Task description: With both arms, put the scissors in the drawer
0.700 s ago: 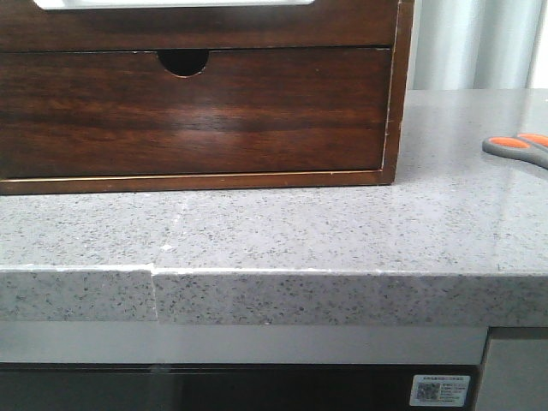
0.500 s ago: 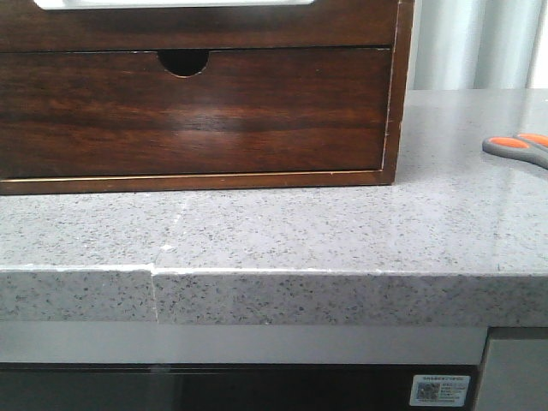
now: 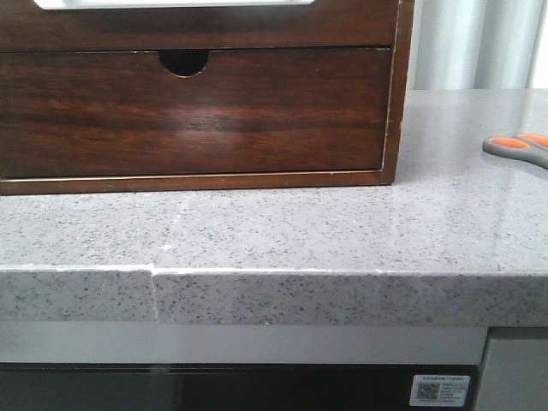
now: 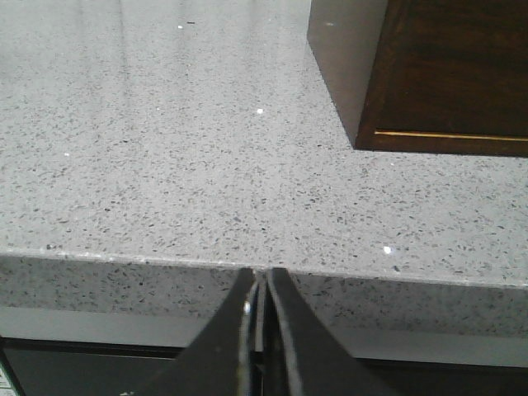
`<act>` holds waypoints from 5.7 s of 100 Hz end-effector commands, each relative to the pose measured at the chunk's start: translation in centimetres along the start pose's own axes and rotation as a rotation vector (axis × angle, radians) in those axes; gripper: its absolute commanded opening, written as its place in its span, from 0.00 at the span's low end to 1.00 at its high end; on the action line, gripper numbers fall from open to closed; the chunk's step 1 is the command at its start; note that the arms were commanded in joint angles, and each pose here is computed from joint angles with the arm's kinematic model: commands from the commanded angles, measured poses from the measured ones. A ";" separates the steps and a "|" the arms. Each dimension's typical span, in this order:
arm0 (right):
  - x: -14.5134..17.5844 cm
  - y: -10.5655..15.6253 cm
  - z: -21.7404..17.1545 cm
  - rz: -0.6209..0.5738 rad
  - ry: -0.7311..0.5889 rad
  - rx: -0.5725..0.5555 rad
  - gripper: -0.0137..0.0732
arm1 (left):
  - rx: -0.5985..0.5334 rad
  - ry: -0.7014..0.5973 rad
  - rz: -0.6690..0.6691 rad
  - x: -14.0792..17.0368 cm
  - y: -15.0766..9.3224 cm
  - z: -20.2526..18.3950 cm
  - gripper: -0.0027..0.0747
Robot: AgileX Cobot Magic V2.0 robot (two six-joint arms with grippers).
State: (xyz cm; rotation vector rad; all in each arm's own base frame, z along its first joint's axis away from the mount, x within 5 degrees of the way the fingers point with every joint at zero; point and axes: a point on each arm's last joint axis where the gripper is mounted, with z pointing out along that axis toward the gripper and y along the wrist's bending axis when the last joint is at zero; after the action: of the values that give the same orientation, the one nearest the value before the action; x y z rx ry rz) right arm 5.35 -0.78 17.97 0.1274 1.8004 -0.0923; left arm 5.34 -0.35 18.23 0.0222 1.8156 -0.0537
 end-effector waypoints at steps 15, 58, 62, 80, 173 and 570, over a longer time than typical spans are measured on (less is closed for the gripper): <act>-0.6 0.0 -0.1 -0.007 -0.098 0.003 0.09 | -0.012 -0.090 0.025 -0.1 0.1 0.0 0.01; -1.4 -0.1 -0.2 -0.082 -0.191 0.016 0.09 | -0.013 -0.216 0.018 -1.3 0.1 -0.2 0.01; -1.6 -0.1 -0.2 -0.102 -0.209 0.019 0.09 | -0.013 -0.229 0.015 -1.4 0.1 -0.2 0.01; -2.4 0.1 -0.4 -0.118 -0.301 0.013 0.09 | -0.014 -0.269 0.015 -1.7 0.1 -0.3 0.01; -13.4 0.1 -1.6 0.041 -0.310 -0.010 0.09 | -0.038 -0.421 0.114 -14.9 -0.1 -2.0 0.01; -15.1 2.0 6.5 0.024 0.223 -0.095 0.49 | 0.615 -0.881 0.881 -18.8 -8.3 -3.4 0.50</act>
State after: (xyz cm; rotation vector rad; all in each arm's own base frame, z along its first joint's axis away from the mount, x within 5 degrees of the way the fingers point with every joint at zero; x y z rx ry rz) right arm 13.18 -0.24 29.20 0.1069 2.0602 0.0300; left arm 7.09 -8.47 35.85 1.1132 0.8088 0.0674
